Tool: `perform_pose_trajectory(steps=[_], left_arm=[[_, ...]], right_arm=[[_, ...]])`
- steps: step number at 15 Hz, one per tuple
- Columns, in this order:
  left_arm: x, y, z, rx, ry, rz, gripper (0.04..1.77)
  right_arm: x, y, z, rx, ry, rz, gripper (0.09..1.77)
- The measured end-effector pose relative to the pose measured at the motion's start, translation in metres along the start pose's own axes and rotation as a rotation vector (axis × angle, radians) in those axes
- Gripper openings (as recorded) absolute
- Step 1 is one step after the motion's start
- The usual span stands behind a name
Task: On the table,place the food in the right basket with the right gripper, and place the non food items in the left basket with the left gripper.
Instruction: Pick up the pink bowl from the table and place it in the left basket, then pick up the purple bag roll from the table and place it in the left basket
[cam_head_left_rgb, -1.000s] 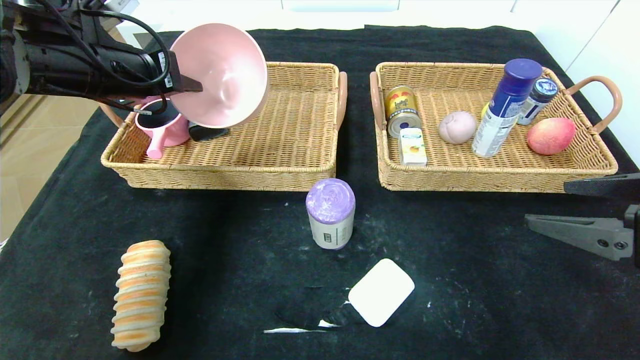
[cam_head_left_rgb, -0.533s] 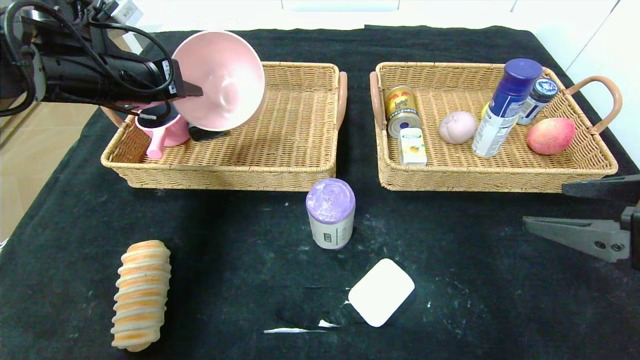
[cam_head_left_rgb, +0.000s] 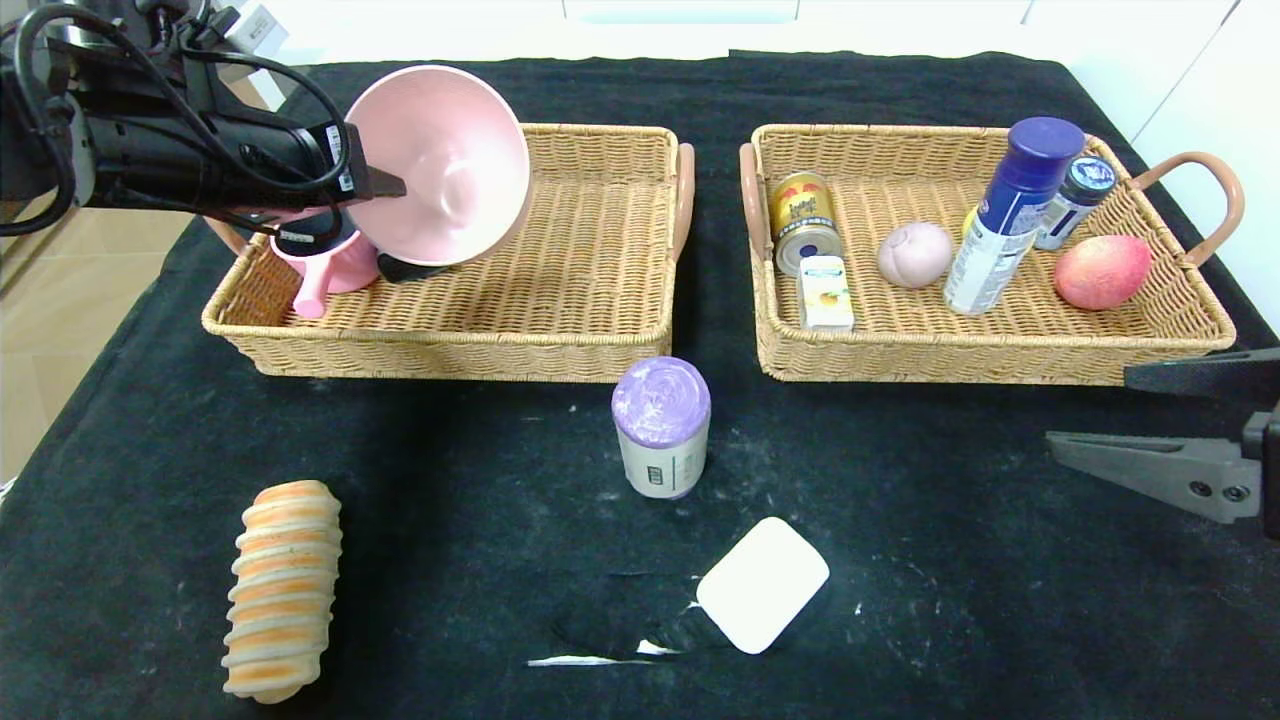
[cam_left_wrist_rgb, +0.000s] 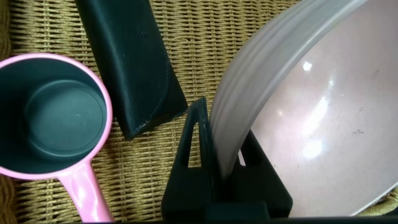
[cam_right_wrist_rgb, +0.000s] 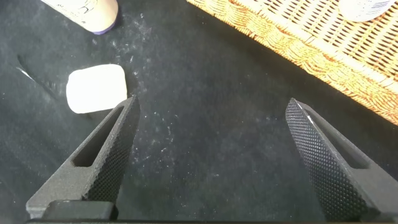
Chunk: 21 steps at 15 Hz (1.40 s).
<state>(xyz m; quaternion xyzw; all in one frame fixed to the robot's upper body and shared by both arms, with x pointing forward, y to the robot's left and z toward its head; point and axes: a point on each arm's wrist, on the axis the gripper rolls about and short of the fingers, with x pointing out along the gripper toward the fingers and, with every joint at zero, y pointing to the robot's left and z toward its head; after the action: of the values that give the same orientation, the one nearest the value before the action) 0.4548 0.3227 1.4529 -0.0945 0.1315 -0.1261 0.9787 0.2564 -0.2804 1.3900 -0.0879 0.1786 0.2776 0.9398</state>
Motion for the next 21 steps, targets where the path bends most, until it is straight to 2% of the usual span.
perform_pose_trajectory(steps=[1, 2, 3, 6, 11, 15, 17, 21], left_arm=[[0.0, 0.0, 0.0, 0.001, -0.001, -0.001, 0.19], [0.0, 0.0, 0.0, 0.003, -0.001, -0.001, 0.27], [0.0, 0.0, 0.0, 0.004, -0.001, -0.001, 0.46], [0.0, 0.0, -0.001, 0.004, 0.006, -0.001, 0.85], [-0.001, 0.0, -0.001, 0.003, 0.008, 0.003, 1.26], [-0.007, -0.002, -0.002, 0.0, 0.026, 0.013, 1.44], [-0.015, -0.005, -0.006, -0.007, 0.064, 0.019, 1.5], [-0.04, -0.017, -0.002, 0.003, 0.056, 0.003, 1.59]], right_arm=[[0.0, 0.0, 0.0, 0.0, 0.0, 0.0, 1.71], [0.0, 0.0, 0.0, 0.0, 0.0, 0.0, 1.71], [0.0, 0.0, 0.0, 0.0, 0.0, 0.0, 1.71], [-0.001, 0.0, 0.0, 0.0, -0.002, -0.001, 1.71], [-0.001, 0.0, 0.0, 0.0, -0.003, -0.001, 1.71], [-0.002, 0.0, 0.0, -0.001, -0.007, -0.002, 1.71], [-0.003, 0.0, 0.0, 0.0, -0.007, -0.003, 1.71], [-0.004, 0.0, 0.001, -0.001, -0.011, -0.003, 1.71]])
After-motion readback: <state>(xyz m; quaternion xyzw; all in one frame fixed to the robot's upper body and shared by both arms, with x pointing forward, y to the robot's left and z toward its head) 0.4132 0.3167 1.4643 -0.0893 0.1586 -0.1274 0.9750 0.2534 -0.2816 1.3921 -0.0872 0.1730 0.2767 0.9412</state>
